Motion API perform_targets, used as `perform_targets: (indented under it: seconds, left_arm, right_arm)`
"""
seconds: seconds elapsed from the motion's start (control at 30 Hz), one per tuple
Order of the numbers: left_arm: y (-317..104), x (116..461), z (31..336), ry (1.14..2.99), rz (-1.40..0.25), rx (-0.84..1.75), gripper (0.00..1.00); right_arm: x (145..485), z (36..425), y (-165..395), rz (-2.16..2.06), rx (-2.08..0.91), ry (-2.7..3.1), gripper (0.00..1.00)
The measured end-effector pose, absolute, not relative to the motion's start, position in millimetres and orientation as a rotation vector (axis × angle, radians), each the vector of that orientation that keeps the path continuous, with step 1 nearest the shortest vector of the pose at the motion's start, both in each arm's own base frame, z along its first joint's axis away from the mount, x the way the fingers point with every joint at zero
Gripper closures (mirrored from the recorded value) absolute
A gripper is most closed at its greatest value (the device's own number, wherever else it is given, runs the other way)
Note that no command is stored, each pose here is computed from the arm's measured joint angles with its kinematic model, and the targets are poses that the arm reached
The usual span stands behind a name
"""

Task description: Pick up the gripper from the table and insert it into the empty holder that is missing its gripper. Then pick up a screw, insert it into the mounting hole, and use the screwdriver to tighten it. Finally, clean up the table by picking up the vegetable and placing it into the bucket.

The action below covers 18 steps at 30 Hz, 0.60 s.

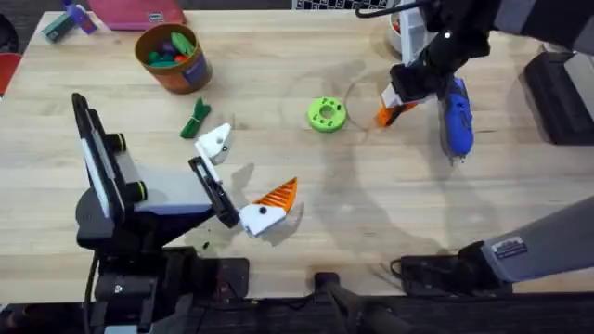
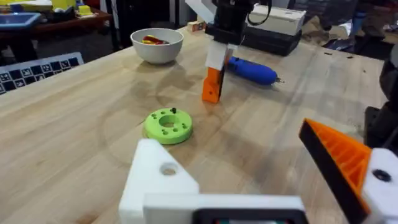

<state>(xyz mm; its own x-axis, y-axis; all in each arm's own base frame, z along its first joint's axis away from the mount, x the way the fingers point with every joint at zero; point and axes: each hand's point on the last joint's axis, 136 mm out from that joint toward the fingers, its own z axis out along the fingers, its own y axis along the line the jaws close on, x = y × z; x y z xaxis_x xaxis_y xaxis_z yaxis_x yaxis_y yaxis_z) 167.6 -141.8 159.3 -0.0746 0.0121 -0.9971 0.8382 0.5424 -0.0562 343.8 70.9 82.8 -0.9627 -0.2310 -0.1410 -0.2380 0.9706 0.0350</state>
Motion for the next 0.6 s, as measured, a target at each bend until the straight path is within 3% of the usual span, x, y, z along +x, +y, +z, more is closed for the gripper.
perform_targets:
  seconds: [0.3, 0.6]
  left_arm:
    - [-141.8, 167.6, 159.3, 1.5, -0.806, 0.765, 0.014]
    - [-141.8, 167.6, 159.3, 1.5, -0.806, 0.765, 0.014]
  right_arm:
    - [319.5, 97.5, 69.5, 0.085, -0.224, 3.096, 0.992]
    - [319.1, 167.0, 79.1, 0.148, -0.109, 2.896, 0.992]
